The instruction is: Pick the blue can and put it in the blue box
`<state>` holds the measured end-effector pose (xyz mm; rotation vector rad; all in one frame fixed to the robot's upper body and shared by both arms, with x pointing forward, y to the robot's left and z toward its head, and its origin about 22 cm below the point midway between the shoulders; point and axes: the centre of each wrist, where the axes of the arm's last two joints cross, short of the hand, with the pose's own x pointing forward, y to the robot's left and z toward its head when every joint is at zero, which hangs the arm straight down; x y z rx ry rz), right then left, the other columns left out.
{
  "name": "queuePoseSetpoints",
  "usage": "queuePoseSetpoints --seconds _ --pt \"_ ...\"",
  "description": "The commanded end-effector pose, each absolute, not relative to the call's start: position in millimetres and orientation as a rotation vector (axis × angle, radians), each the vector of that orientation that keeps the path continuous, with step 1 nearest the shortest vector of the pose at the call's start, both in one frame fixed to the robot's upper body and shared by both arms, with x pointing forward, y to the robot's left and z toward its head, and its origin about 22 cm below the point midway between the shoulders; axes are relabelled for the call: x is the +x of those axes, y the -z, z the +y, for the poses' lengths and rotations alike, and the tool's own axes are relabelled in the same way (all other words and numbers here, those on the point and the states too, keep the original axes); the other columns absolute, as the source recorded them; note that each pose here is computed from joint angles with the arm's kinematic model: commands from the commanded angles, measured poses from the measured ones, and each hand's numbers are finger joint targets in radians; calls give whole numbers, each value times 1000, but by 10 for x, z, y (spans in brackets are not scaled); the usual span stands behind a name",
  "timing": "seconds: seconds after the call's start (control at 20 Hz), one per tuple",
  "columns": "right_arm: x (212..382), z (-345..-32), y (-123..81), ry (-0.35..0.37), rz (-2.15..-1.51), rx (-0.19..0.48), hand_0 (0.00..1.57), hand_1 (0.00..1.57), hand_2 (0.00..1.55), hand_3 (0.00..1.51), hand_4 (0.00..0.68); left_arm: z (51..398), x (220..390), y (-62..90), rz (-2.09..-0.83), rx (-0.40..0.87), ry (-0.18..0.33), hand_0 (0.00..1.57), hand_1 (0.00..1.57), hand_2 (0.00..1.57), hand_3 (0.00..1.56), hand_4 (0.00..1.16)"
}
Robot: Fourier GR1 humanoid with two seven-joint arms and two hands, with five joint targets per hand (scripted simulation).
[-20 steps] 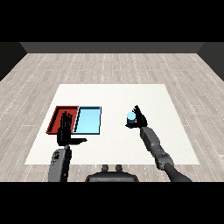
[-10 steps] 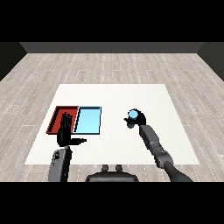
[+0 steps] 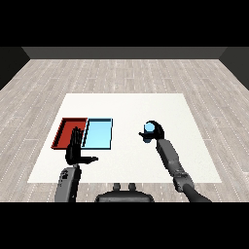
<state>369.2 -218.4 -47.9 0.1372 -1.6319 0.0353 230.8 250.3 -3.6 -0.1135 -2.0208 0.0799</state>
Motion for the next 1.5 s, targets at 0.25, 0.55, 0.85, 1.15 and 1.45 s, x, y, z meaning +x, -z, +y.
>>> queuePoseSetpoints --seconds 0.25,0.55,0.85,1.15,1.45 --pt "3900 -2025 52 -77 -1767 153 1502 1502 1457 1405 648 2080 2676 40 -1925 -158 2 0 0 0 0 0" --pt "3883 -1978 -189 -100 -1872 210 1440 1440 1444 1421 665 1943 2648 69 -1872 -256 5 0 0 0 0 0" --pt "3503 -1429 -235 -93 -1867 245 1429 1429 1451 1423 660 1843 2668 65 -1866 -239 43 0 0 0 0 0" --pt "3403 -1290 -373 -118 -1911 242 1424 1424 1425 1403 652 1524 2766 44 -1839 -277 67 0 0 0 0 0" --pt "3235 -1125 -430 -137 -1886 245 1422 1422 1444 1411 661 1473 2980 -25 -1835 -245 121 0 0 0 0 0"
